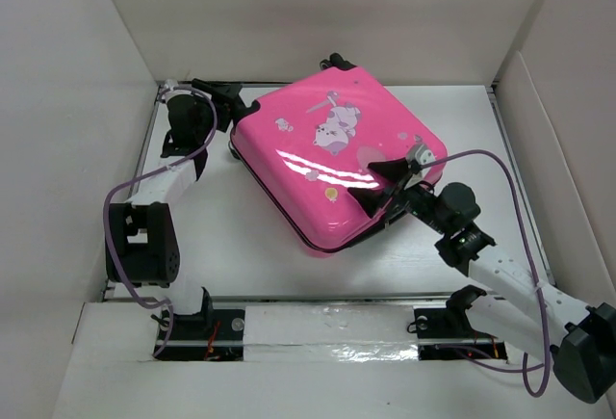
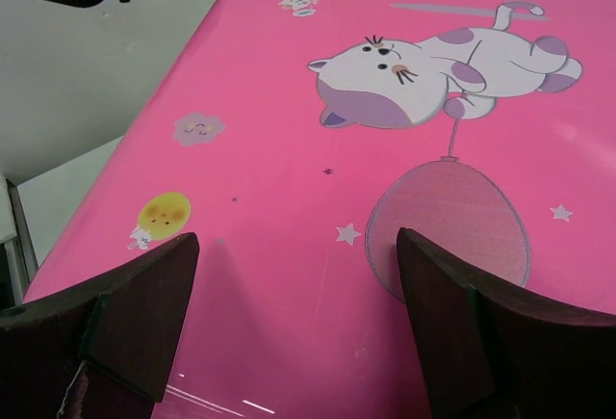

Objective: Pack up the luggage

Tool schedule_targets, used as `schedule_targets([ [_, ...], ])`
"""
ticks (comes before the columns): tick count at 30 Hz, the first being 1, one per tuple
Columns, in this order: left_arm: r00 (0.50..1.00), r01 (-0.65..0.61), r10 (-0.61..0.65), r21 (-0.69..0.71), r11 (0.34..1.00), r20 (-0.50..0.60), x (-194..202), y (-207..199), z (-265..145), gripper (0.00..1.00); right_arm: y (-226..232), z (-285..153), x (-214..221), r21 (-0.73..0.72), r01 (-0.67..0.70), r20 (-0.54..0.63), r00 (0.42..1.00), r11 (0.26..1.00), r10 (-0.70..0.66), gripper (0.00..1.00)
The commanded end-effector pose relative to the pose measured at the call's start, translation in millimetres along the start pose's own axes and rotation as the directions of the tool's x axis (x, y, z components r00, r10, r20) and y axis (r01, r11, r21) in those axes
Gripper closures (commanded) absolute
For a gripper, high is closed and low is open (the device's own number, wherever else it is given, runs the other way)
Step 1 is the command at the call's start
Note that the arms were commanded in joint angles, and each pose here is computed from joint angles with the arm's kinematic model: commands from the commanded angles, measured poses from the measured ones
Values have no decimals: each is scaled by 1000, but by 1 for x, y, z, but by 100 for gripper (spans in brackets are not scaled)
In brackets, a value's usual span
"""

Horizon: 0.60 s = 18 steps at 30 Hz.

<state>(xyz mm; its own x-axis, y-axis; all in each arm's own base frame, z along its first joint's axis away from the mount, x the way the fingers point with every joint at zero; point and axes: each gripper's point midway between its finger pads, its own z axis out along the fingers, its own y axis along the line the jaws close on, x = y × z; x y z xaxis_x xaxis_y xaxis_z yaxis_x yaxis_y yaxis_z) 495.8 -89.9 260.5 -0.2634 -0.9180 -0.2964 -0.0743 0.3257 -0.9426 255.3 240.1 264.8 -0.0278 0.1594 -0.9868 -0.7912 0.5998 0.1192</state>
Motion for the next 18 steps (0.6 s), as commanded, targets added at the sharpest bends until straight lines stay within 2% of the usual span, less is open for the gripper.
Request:
schedule_targets([
  [1,998,-57,65,282,958,-19,9,-89,-36,34,-3,-11,53,52,-92,-188,977,994,100,11],
  [8,998,-69,70,189,980,-1,2,-59,-12,34,-1,-12,49,49,-97,-178,979,994,104,17],
  [18,998,-64,65,124,990,-5,-19,-45,26,34,3,-9,55,25,-100,-203,974,995,103,11],
])
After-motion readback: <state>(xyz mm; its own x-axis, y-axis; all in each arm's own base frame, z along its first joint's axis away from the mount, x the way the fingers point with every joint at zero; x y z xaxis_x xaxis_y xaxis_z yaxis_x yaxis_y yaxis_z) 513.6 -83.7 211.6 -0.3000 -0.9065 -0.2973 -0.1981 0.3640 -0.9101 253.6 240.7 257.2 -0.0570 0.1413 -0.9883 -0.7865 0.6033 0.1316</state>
